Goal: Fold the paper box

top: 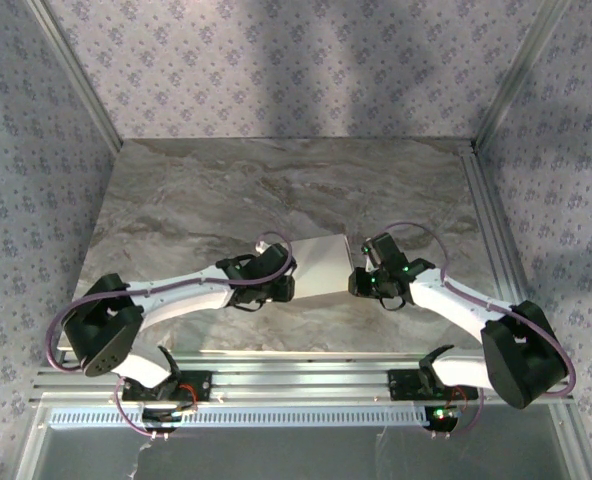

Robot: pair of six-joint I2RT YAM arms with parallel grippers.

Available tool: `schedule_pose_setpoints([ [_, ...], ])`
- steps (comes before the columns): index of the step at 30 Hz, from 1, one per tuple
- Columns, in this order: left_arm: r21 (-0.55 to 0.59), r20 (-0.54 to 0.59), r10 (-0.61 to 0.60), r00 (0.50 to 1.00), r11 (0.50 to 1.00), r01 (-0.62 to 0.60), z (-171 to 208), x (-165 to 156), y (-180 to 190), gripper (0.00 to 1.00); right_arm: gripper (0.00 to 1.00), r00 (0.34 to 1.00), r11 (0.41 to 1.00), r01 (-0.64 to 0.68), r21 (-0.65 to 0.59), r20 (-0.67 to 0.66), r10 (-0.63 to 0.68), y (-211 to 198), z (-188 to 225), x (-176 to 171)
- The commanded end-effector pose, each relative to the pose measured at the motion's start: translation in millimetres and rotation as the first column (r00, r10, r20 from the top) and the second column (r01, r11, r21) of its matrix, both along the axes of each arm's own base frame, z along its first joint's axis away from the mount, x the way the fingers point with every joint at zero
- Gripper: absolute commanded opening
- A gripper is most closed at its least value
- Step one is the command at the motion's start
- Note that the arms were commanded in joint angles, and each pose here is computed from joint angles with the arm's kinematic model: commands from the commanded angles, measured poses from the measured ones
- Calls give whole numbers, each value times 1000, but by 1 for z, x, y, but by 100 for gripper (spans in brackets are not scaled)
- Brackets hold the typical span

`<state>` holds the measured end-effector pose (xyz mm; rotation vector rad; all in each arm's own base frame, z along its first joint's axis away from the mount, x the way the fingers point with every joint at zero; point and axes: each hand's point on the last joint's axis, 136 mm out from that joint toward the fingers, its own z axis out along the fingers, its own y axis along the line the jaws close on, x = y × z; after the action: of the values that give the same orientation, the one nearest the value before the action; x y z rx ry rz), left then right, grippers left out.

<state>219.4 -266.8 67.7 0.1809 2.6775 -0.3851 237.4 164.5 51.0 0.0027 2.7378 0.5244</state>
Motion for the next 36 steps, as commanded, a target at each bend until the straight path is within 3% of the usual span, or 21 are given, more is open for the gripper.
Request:
schedule_pose_setpoints([
  [1,16,-26,11,1000,1000,-10,-4,-8,2,46,23,1000,1000,-8,-6,-13,7,0,2,0],
  [7,32,19,64,998,997,-65,10,-7,10,50,23,1000,1000,-7,-5,-11,7,0,4,0],
  [12,-21,45,111,993,994,-110,29,-10,20,51,23,1000,1000,-8,-4,-11,8,0,3,0],
  [18,-52,-57,77,995,995,-80,6,-22,5,51,23,1000,1000,-7,0,-9,7,1,3,2],
  [36,-76,-60,62,996,995,-67,-6,-15,-11,49,23,1000,1000,-12,10,-8,12,4,5,3],
])
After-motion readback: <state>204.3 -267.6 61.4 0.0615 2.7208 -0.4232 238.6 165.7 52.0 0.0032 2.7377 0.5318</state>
